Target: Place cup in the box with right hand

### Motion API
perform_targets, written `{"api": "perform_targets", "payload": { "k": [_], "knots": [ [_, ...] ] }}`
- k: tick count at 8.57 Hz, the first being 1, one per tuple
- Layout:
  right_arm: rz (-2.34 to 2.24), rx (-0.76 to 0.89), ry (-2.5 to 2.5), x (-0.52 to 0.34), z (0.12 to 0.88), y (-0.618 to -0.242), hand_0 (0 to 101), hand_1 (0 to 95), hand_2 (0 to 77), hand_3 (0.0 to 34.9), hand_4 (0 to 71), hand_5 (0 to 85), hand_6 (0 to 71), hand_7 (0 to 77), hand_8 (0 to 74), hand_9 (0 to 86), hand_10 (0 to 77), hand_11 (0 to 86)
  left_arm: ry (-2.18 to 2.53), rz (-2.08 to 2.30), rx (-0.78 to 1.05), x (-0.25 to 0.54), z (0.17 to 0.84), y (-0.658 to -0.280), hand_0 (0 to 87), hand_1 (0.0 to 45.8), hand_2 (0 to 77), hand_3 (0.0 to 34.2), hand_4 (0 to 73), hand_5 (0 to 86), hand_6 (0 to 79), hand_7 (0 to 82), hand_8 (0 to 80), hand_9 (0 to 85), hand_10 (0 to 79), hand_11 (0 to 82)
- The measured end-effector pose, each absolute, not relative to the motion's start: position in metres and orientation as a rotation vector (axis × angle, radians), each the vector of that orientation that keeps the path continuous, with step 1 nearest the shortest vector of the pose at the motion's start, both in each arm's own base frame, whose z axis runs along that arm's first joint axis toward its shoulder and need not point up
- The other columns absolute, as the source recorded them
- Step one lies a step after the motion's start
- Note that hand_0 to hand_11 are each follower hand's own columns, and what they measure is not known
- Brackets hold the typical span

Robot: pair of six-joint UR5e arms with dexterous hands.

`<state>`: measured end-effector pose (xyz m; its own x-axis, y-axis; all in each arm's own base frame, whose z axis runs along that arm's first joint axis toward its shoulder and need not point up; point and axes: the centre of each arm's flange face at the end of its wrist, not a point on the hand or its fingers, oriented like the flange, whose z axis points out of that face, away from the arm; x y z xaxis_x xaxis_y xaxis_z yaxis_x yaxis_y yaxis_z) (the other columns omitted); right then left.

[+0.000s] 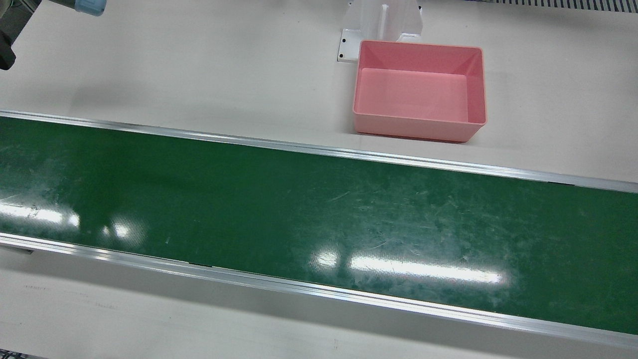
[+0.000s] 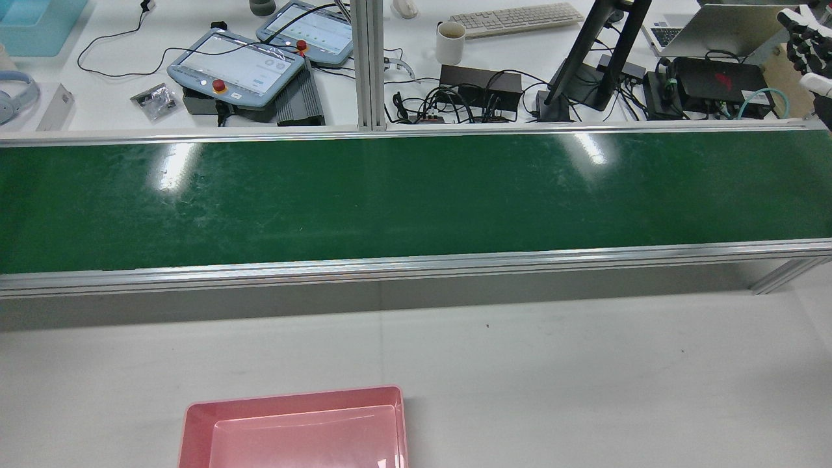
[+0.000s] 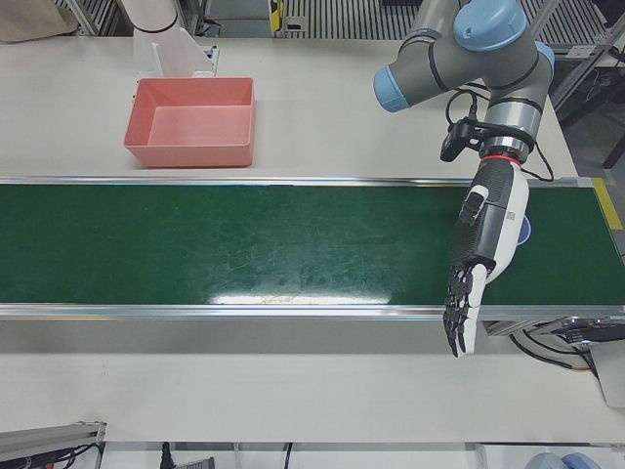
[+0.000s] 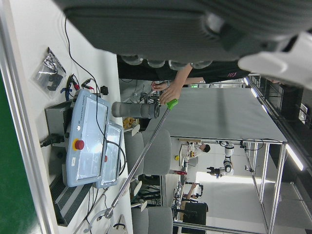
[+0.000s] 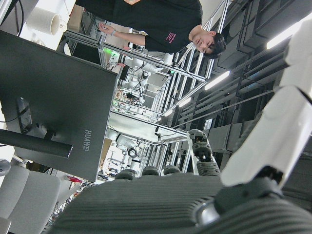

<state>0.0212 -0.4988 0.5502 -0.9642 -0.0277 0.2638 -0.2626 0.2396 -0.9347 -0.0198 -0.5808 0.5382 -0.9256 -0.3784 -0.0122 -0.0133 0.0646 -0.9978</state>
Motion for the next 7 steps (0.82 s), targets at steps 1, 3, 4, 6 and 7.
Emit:
{"api": "perform_targets", "payload": {
  "k": [1,3,4,6,7],
  "knots": [
    [1.807,0.276,-2.312,0.0212,0.5514,-0.4987,39,11.5,13.1,0.0,0.0,1.6,0.5,1.1,0.5,0.5,0.0,0.5,2.075,-1.940,-0.395,-0.0198,0.5382,-0.5808,0.0,0.5,0.5,0.0,0.0,0.0,0.0,0.0,0.0,0.5,0.0,0.0],
    [1.807,0.276,-2.308,0.0197,0.5531,-0.5004,39,10.9,13.1,0.0,0.0,1.6,0.5,1.1,0.5,0.5,0.0,1.1,2.075,-1.941,-0.396,-0.0198,0.5384,-0.5807,0.0,0.5,0.5,0.0,0.0,0.0,0.0,0.0,0.0,0.5,0.0,0.0],
    [1.806,0.275,-2.308,0.0190,0.5529,-0.5014,39,11.5,13.1,0.0,0.0,1.6,0.5,1.1,0.5,0.5,0.0,1.1,2.075,-1.941,-0.396,-0.0198,0.5384,-0.5807,0.0,0.5,0.5,0.0,0.0,0.0,0.0,0.0,0.0,0.5,0.0,0.0],
    [1.796,0.271,-2.317,0.0165,0.5486,-0.5050,39,11.5,13.1,0.0,0.0,1.6,0.5,1.1,0.5,0.5,0.0,1.1,2.075,-1.941,-0.396,-0.0199,0.5385,-0.5806,0.0,0.5,0.5,0.0,0.0,0.0,0.0,0.0,0.0,0.5,0.0,0.0],
    [1.789,0.268,-2.323,0.0147,0.5451,-0.5079,39,10.9,13.1,0.0,0.0,1.6,0.5,1.1,0.5,0.5,0.0,1.1,2.075,-1.941,-0.396,-0.0199,0.5384,-0.5807,0.0,0.5,0.5,0.0,0.0,0.0,0.0,0.0,0.0,0.5,0.0,0.0]
  ]
}}
